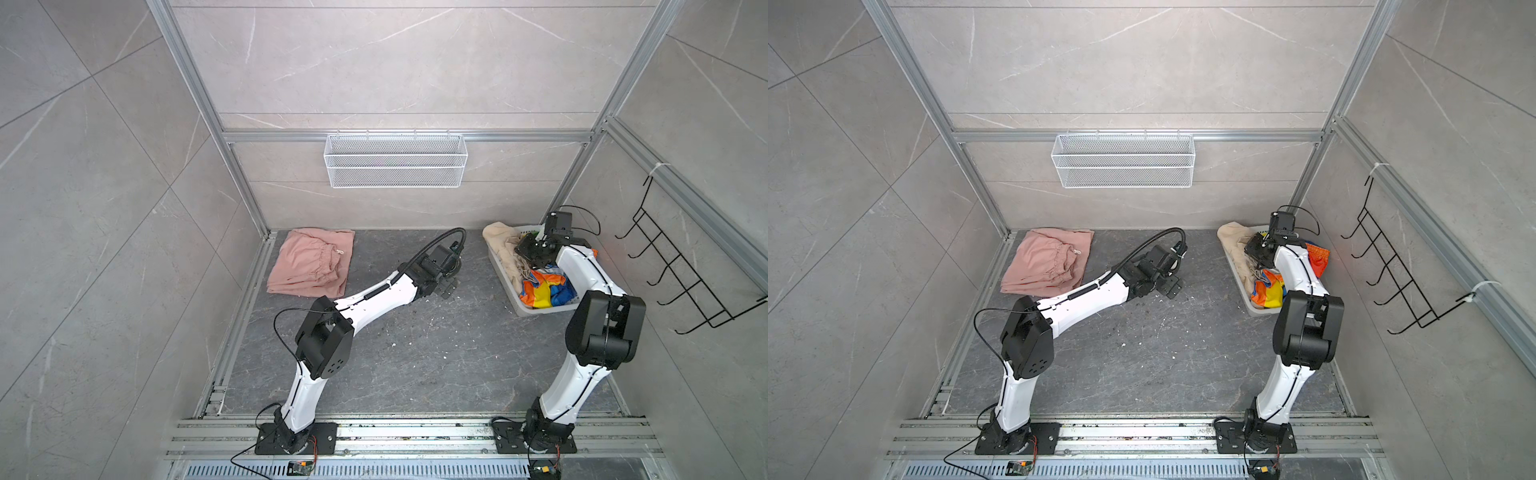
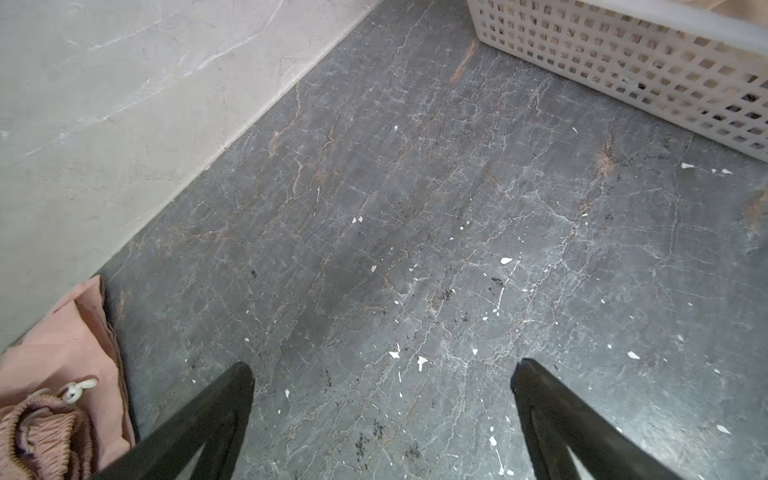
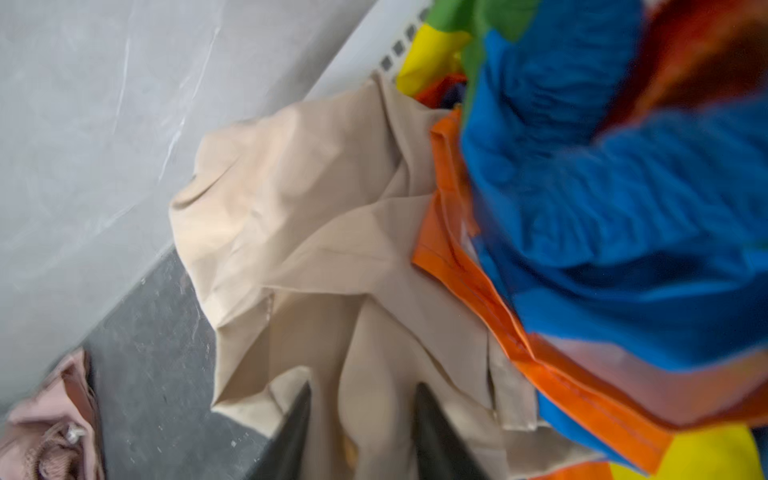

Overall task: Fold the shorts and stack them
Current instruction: 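Grasp the beige trousers in the basket with the right gripper and lift them, then pull the beige trousers out and lay them on the floor with the right gripper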

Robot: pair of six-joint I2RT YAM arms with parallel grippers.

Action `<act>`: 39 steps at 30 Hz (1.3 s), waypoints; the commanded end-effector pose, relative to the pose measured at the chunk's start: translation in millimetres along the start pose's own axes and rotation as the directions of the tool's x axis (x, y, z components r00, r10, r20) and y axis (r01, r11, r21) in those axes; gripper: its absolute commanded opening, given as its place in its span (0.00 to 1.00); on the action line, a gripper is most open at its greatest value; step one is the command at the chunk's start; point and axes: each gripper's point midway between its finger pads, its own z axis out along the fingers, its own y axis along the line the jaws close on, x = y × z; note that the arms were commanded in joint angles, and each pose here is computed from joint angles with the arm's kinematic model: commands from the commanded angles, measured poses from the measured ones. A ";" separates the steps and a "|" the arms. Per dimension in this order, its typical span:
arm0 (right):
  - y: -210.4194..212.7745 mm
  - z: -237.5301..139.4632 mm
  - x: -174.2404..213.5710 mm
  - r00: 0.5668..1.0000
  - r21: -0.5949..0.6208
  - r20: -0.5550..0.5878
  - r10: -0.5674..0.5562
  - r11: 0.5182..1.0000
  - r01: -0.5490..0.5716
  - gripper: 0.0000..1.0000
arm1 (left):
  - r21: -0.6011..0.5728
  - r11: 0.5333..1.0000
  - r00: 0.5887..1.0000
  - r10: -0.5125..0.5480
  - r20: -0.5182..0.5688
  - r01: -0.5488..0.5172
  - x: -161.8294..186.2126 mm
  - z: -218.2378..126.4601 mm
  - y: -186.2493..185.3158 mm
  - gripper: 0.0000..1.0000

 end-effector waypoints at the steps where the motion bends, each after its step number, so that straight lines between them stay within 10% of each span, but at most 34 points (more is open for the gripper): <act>1: 16.3 -14.7 -8.9 1.000 -0.054 0.017 0.000 0.999 0.001 0.09 | 0.014 0.998 0.996 -0.070 0.055 0.069 -15.1 -29.5 8.7 1.00; 11: 116.2 -164.3 -60.5 0.970 -0.314 0.243 -0.021 0.944 0.099 0.00 | 0.124 0.954 0.957 -0.283 0.069 0.273 -28.9 -46.3 36.5 1.00; 17: 238.3 -333.2 -55.7 0.869 -0.534 0.478 -0.132 0.742 0.406 0.00 | 0.215 0.860 0.872 -0.485 0.060 0.463 -26.6 -52.5 67.3 1.00; 21: 268.4 -371.9 -34.9 0.854 -0.606 0.501 -0.142 0.647 0.463 0.00 | 0.237 0.823 0.835 -0.545 0.079 0.515 -20.6 -62.4 74.4 1.00; 26: 319.8 -363.0 40.8 0.885 -0.734 0.397 -0.243 0.495 0.465 0.00 | 0.264 0.696 0.699 -0.708 0.102 0.667 3.1 -76.5 114.7 1.00; 33: 337.3 -228.6 202.2 0.875 -0.734 0.109 -0.471 0.555 0.390 0.01 | 0.296 0.453 0.438 -0.891 0.117 0.841 56.9 -96.3 167.5 1.00; 39: 284.6 -152.7 259.5 0.837 -0.632 -0.072 -0.542 0.674 0.382 0.64 | 0.284 0.374 0.366 -0.927 0.082 0.883 86.4 -92.9 168.9 1.00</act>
